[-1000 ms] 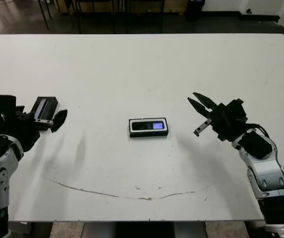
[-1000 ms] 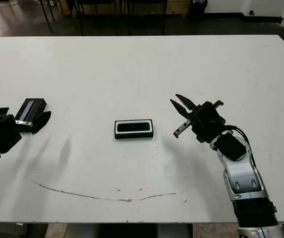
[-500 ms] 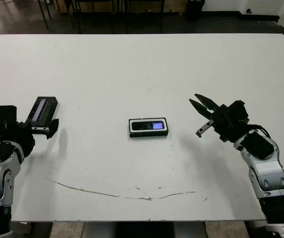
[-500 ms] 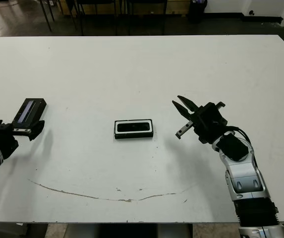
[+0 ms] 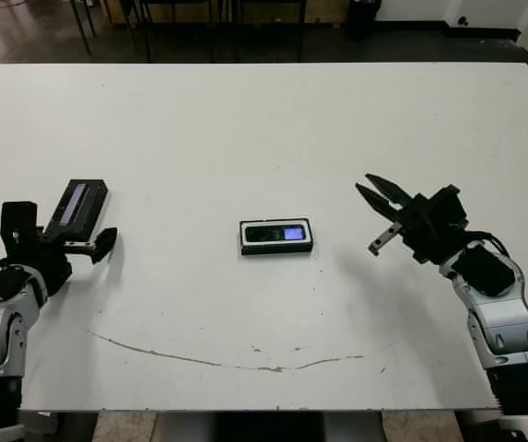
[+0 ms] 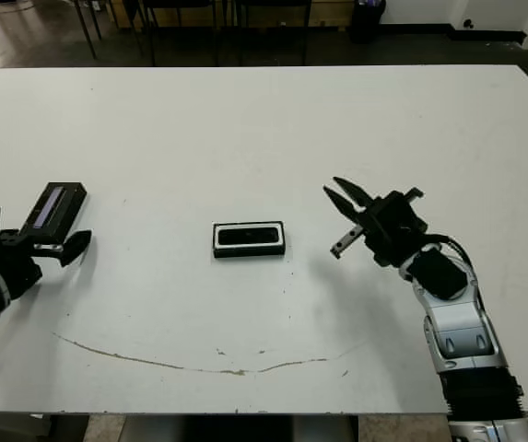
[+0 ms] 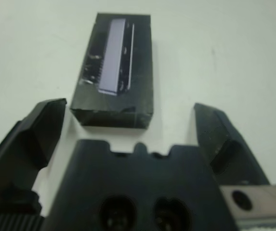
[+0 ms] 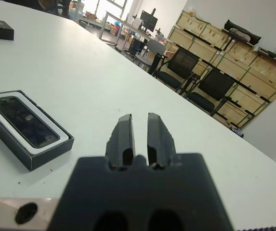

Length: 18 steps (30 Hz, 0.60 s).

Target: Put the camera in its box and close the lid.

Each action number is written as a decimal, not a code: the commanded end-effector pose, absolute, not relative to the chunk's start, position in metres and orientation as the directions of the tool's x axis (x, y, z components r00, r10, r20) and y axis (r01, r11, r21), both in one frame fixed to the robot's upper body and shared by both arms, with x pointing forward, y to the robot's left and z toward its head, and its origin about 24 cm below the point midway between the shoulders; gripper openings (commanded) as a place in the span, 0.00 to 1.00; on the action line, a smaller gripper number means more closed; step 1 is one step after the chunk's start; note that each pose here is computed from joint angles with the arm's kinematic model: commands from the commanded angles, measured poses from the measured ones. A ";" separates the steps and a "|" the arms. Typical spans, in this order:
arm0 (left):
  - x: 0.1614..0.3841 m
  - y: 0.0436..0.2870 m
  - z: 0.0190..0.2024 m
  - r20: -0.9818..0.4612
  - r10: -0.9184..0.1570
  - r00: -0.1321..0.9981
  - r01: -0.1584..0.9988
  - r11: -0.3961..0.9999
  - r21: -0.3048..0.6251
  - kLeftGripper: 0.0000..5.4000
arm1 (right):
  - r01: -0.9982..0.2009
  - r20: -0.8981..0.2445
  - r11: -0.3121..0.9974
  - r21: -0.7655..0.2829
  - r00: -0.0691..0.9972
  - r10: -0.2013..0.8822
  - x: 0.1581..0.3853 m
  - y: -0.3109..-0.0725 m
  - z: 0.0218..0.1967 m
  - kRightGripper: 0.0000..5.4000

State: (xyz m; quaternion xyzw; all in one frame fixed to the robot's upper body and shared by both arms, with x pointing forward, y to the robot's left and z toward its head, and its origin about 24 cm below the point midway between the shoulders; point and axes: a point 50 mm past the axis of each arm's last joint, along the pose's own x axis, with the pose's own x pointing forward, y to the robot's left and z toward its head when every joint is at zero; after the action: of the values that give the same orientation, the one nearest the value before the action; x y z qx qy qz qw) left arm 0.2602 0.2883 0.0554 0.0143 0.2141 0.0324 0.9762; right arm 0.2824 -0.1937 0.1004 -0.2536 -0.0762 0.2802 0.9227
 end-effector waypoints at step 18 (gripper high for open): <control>0.259 0.291 0.031 -0.356 0.212 0.910 -0.172 0.975 0.141 0.21 | -0.501 -0.062 0.699 -0.510 0.832 0.551 0.278 -0.204 0.094 0.00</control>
State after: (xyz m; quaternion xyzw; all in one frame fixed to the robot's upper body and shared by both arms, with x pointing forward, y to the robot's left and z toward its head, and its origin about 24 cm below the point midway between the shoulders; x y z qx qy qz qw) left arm 0.2668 0.2888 0.0464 0.0590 0.1551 0.0879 0.9822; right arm 0.2792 -0.1985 0.0980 -0.2565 -0.0621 0.2853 0.9214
